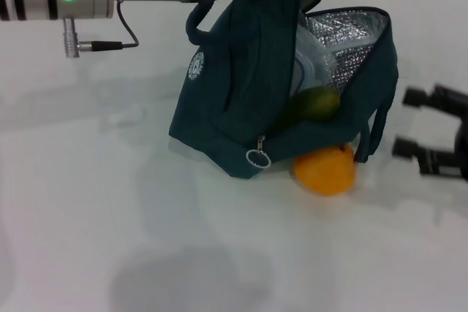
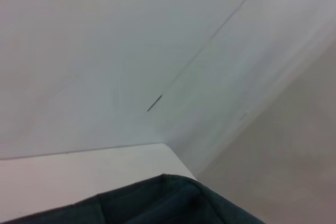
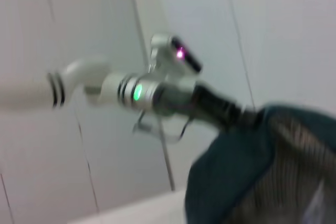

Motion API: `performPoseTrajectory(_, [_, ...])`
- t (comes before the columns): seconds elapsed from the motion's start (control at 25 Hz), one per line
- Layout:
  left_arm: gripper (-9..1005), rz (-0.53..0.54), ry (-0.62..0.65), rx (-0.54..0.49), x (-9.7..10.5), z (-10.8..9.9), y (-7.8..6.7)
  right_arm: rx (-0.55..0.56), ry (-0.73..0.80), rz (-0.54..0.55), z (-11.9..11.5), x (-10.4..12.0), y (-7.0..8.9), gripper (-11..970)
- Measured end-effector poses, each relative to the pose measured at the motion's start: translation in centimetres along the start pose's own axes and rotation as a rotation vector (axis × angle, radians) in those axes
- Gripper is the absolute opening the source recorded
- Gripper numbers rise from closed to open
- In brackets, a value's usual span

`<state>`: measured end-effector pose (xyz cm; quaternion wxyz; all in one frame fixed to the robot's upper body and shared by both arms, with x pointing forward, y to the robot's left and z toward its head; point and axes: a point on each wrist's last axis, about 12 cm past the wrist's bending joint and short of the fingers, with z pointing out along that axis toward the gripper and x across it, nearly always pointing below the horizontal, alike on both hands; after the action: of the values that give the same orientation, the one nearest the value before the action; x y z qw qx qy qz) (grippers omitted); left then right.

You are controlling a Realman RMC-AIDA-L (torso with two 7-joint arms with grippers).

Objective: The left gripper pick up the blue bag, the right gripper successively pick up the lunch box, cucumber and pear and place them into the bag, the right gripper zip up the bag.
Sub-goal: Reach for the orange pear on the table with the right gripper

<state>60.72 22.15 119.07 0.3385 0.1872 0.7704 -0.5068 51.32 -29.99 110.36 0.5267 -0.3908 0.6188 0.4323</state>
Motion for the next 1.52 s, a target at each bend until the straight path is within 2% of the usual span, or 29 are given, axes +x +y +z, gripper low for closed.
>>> performPoseTrajectory(0.16, [80,0.015,-0.043,-0.02,-0.4,-0.7,0.4,-0.011,0.073,0.001,-0.7,2.3,1.4,858])
performPoseTrajectory(0.4, [80,0.047,-0.084,-0.063,-0.9,-0.7,1.2,-0.053,0.076,0.041,1.0,3.9,2.4,858])
performPoseTrajectory(0.6, [80,0.072,-0.108,-0.097,-0.9,-1.1,1.8,-0.066,0.085,0.054,2.8,4.1,1.9,857])
performPoseTrajectory(0.8, [80,0.077,-0.118,-0.117,-0.7,-1.2,2.3,-0.029,0.119,0.061,3.9,4.3,0.9,857])
performPoseTrajectory(1.32, [81,0.091,-0.126,-0.13,-1.0,-1.2,2.4,0.015,0.096,0.012,3.7,3.3,-0.1,855])
performPoseTrajectory(1.52, [81,0.094,-0.126,-0.129,-1.0,-1.1,2.4,0.028,0.104,-0.009,4.5,3.2,-0.5,817])
